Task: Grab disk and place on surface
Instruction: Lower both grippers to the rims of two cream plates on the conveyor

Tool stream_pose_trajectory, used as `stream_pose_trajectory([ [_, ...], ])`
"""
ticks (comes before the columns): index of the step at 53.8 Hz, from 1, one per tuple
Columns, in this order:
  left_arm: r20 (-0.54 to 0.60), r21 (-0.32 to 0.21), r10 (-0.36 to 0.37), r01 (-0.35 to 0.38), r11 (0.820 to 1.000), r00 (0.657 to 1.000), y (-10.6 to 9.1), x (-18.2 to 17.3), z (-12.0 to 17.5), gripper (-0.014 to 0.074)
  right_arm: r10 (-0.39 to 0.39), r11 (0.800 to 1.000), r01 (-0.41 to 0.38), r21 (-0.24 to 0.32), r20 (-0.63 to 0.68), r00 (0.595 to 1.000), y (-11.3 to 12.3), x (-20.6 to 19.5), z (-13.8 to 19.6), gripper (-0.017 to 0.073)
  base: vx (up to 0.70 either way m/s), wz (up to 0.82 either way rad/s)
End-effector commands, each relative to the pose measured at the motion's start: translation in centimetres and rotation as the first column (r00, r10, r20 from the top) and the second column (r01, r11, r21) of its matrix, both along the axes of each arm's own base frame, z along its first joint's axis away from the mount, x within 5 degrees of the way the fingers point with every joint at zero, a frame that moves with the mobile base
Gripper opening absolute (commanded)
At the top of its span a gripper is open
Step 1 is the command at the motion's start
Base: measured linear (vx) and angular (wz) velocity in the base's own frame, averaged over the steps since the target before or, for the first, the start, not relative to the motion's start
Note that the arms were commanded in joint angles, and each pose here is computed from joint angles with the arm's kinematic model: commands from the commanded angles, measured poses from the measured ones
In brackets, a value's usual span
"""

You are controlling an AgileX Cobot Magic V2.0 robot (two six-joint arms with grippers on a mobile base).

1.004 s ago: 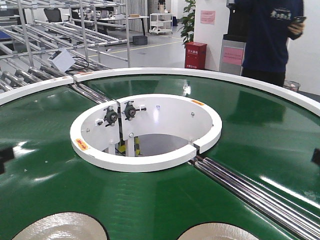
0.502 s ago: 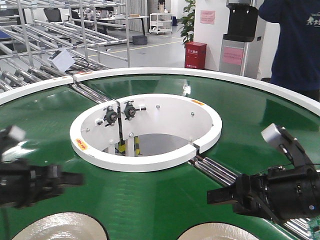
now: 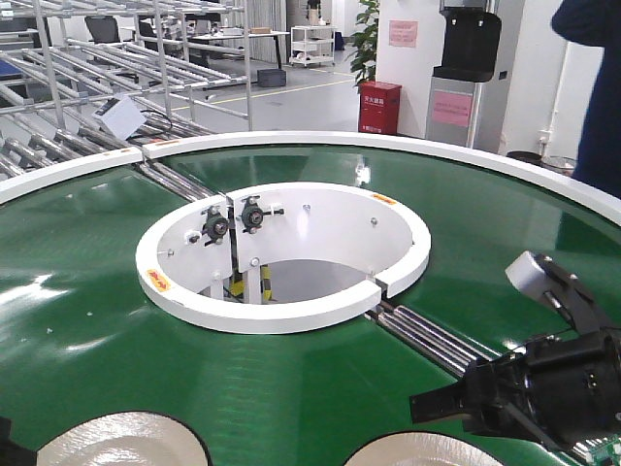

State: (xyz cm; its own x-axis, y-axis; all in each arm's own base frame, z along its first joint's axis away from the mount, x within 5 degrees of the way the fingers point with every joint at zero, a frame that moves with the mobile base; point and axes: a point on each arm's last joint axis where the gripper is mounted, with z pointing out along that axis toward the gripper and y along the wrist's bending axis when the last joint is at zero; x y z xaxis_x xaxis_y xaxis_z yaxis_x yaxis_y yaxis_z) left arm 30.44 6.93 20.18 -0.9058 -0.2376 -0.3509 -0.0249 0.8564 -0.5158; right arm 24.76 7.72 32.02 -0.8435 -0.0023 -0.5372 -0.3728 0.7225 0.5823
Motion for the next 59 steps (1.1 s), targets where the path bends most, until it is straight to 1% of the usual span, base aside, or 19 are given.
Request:
stream_pose_trajectory([
  [1,0.059,-0.033,-0.007,0.009,0.999,0.998,-0.2,0.7,1.1,0.0512,0.005,0.999,-0.007,0.044,0.053,0.999,0.1,-0.5,1.9,0.0532,0.00,0.00],
  [5,0.046,-0.055,-0.043,0.045,0.997,0.998,-0.3,0.9,0.3,0.0512,0.016,0.999,-0.018,0.040,0.046,0.999,0.1,-0.6,1.9,0.0532,0.00,0.00],
  [9,0.041,-0.117,-0.079,0.083,0.990,0.996,-0.7,1.1,-0.4,0.0510,0.017,0.999,-0.019,0.036,0.046,0.999,0.1,-0.6,1.9,0.0532,0.00,0.00],
  [13,0.031,-0.185,-0.123,0.126,0.975,0.992,-1.6,1.4,-1.4,0.0501,0.019,0.999,-0.021,0.038,0.044,0.999,0.1,-0.6,1.9,0.0532,0.00,0.00],
  [15,0.026,-0.205,-0.137,0.139,0.969,0.990,-2.0,1.6,-1.7,0.0491,0.021,0.999,-0.022,0.039,0.043,0.999,0.2,-0.6,1.9,0.0532,0.00,0.00],
  [20,0.005,-0.223,-0.160,0.157,0.962,0.987,-2.6,1.8,-2.6,0.0434,0.020,0.999,-0.022,0.040,0.043,0.999,0.2,-0.6,1.9,0.0532,0.00,0.00],
  [25,-0.006,-0.236,-0.173,0.166,0.957,0.985,-2.8,1.9,-3.1,0.0297,0.019,0.999,-0.021,0.043,0.043,0.999,0.2,-0.6,1.9,0.0532,0.00,0.00],
  [32,0.000,-0.251,-0.167,0.161,0.955,0.986,-3.0,2.0,-3.0,0.0000,0.019,0.999,-0.021,0.042,0.044,0.999,0.2,-0.6,1.9,0.0532,0.00,0.00],
  [36,0.012,-0.289,-0.148,0.145,0.946,0.989,-3.2,2.1,-2.7,-0.0010,0.013,0.999,-0.015,0.044,0.040,0.999,0.1,-0.6,1.9,0.0532,0.00,0.00],
  [39,0.027,-0.340,-0.133,0.134,0.931,0.991,-3.4,2.3,-2.2,-0.0009,0.009,0.999,-0.010,0.046,0.035,0.999,0.1,-0.6,1.9,0.0532,0.00,0.00],
  [42,0.047,-0.407,-0.113,0.123,0.905,0.992,-3.8,2.4,-1.7,-0.0008,0.004,0.999,-0.006,0.048,0.033,0.999,0.1,-0.6,1.9,0.0532,0.00,0.00],
  [45,0.067,-0.471,-0.100,0.120,0.874,0.993,-4.0,2.6,-1.1,-0.0008,-0.010,0.999,0.009,0.050,0.027,1.000,0.1,-0.5,1.9,0.0532,0.00,0.00],
  [47,0.085,-0.519,-0.083,0.115,0.847,0.993,-4.2,2.7,-0.6,-0.0007,-0.020,0.998,0.019,0.053,0.023,1.000,0.1,-0.4,1.9,0.0532,0.00,0.00],
  [48,0.092,-0.535,-0.076,0.114,0.837,0.993,-4.3,2.7,-0.4,-0.0007,-0.025,0.998,0.024,0.055,0.021,0.999,0.1,-0.4,1.9,0.0532,0.00,0.00],
  [49,0.103,-0.560,-0.063,0.110,0.821,0.993,-4.3,2.8,-0.1,-0.0006,-0.029,0.998,0.028,0.056,0.019,0.999,0.1,-0.4,1.9,0.0532,0.00,0.00],
  [50,0.106,-0.577,-0.040,0.094,0.811,0.994,-4.3,3.0,0.2,-0.0006,-0.032,0.998,0.031,0.056,0.019,0.999,0.0,-0.4,1.9,0.0532,0.00,0.00],
  [53,0.113,-0.609,0.003,0.066,0.790,0.994,-4.4,3.1,1.1,-0.0005,-0.043,0.998,0.042,0.054,0.021,0.999,0.0,-0.3,1.9,0.0532,0.00,0.00],
  [55,0.130,-0.633,0.039,0.053,0.773,0.991,-4.4,3.2,2.0,-0.0004,-0.057,0.997,0.056,0.058,0.018,0.998,-0.2,-0.2,1.9,0.0532,0.00,0.00],
  [59,0.173,-0.649,0.073,0.058,0.759,0.982,-4.5,3.0,3.7,-0.0004,-0.115,0.991,0.115,0.071,0.001,0.993,-1.4,0.1,1.9,0.0532,0.00,0.00],
])
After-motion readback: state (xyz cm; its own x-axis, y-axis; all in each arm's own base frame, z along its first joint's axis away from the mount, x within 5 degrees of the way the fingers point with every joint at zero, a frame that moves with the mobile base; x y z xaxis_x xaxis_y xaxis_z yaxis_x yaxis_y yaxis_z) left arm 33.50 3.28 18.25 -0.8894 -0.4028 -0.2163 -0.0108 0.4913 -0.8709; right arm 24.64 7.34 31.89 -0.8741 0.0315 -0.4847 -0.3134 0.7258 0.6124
